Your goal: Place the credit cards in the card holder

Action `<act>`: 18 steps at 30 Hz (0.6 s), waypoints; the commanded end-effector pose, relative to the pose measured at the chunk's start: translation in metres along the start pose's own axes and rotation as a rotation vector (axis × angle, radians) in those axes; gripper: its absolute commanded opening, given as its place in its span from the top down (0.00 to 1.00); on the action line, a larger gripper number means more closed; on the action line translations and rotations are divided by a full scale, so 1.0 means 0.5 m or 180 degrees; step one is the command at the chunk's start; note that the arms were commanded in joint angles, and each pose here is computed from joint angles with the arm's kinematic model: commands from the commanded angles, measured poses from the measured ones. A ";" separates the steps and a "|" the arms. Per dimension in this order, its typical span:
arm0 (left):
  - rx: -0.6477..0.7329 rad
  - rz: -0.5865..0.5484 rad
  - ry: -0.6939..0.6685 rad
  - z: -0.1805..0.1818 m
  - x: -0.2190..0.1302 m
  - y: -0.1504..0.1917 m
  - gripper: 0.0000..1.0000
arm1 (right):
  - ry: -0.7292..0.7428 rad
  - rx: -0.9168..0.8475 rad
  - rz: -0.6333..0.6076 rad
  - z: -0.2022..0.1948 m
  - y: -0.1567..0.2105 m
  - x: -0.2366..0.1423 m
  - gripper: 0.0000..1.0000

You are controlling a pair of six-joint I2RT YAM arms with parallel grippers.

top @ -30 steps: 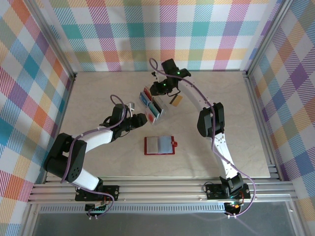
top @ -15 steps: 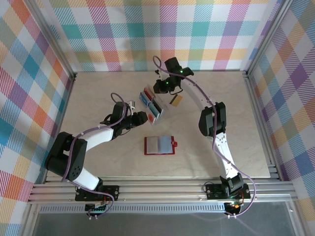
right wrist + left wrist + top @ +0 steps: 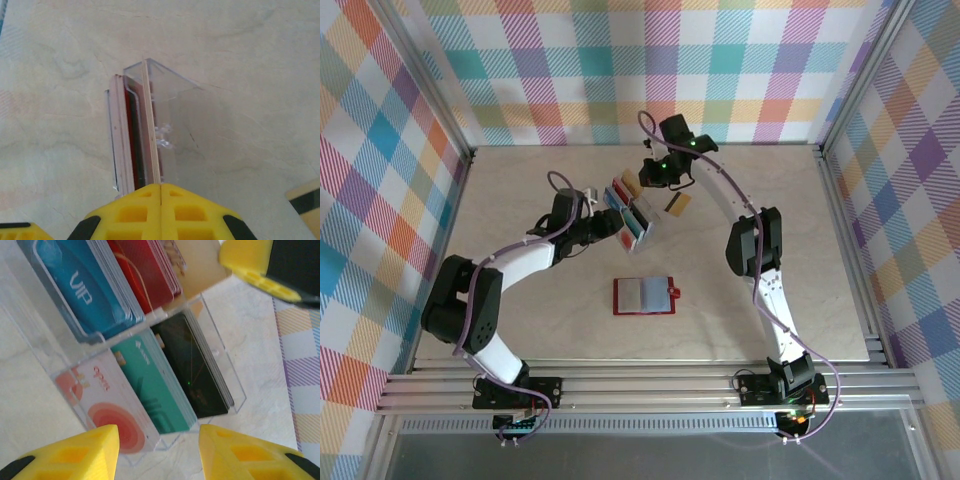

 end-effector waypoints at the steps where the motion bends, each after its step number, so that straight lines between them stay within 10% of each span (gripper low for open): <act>1: -0.0089 0.0093 -0.0004 0.008 0.014 -0.017 0.55 | 0.0167 0.0213 0.0008 -0.019 0.001 -0.027 1.00; 18: -0.0095 0.0262 0.0385 -0.057 0.089 -0.088 0.74 | 0.0196 0.0403 -0.0020 -0.022 0.035 -0.049 1.00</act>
Point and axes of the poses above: each hand's point on the last joint's axis, 136 mm out from that joint toward the fingers, its own x axis out along the fingers, its own z axis along the line the jaws close on, y = z × x, the point moved 1 cm from there along -x, back along the fingers, and after that the axes turned 1 degree about x, right-handed, at the moved point
